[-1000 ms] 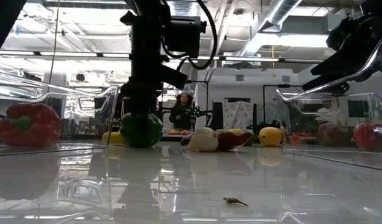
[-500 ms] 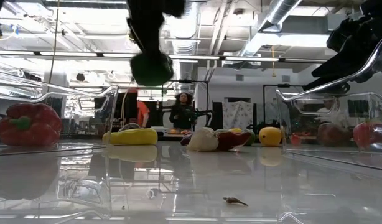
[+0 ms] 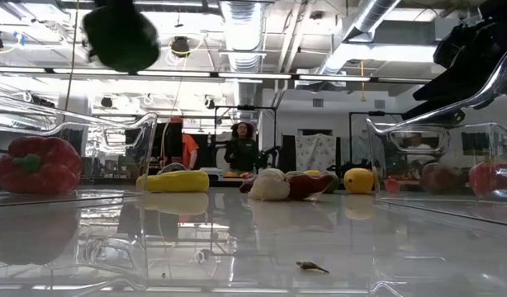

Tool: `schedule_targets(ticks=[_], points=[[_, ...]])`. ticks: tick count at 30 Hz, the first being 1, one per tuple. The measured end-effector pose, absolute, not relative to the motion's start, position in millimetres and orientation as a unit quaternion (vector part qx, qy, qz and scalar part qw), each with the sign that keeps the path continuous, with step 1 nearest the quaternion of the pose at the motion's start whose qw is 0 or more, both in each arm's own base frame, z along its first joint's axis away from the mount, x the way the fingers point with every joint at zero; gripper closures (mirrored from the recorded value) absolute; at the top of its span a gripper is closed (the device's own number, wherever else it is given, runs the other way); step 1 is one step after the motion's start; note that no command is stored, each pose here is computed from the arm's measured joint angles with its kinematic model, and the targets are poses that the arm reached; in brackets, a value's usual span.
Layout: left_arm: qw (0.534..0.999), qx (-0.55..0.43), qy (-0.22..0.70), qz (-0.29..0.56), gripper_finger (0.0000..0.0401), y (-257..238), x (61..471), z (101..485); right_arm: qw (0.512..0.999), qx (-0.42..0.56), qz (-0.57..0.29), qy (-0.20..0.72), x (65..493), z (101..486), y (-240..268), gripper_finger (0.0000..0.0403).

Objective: Sort produce into baskets
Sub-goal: Put the green bell pepper into the left transparent bin, then put the yellow corn into the left transparent bin

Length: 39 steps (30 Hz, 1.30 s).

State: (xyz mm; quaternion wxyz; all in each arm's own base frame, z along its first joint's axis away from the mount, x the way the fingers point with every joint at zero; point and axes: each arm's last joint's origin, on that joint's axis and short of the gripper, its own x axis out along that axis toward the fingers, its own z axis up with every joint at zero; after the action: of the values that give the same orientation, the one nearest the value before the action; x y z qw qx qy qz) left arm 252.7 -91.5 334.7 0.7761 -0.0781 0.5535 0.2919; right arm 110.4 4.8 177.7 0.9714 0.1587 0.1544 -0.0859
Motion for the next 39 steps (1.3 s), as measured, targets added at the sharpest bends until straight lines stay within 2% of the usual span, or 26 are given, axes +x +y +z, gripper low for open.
schedule_targets(ticks=[3,7,10,12,20,28,33,39], points=[[0.759,-0.078,0.567,0.311,0.0082,-99.6,246.1,317.1,0.971,0.159,-0.086,0.154,110.4,177.7,4.8,0.0093],[0.736,-0.08,0.589,0.324,0.0046,-99.7,241.8,298.7,0.972,0.159,-0.085,0.151,110.6,178.3,4.8,0.0093],[0.728,-0.085,0.599,0.322,0.0014,-96.7,242.4,295.2,0.973,0.16,-0.084,0.146,110.9,179.2,4.9,0.0093],[0.728,-0.086,0.599,0.321,0.0007,-93.8,244.3,296.2,0.973,0.16,-0.084,0.146,111.0,179.3,4.9,0.0093],[0.731,-0.079,0.592,0.331,0.001,-54.6,265.0,294.7,0.974,0.157,-0.084,0.143,111.2,179.8,4.8,0.0093],[0.763,-0.068,0.557,0.321,0.0028,11.3,296.0,291.2,0.974,0.156,-0.084,0.144,111.1,179.7,4.8,0.0093],[0.765,-0.083,0.564,0.3,0.0042,45.9,305.0,262.9,0.974,0.154,-0.084,0.146,111.0,179.3,4.8,0.0093],[0.763,-0.116,0.563,0.296,0.0046,79.1,296.6,224.9,0.974,0.152,-0.083,0.147,111.0,179.3,4.8,0.0093]])
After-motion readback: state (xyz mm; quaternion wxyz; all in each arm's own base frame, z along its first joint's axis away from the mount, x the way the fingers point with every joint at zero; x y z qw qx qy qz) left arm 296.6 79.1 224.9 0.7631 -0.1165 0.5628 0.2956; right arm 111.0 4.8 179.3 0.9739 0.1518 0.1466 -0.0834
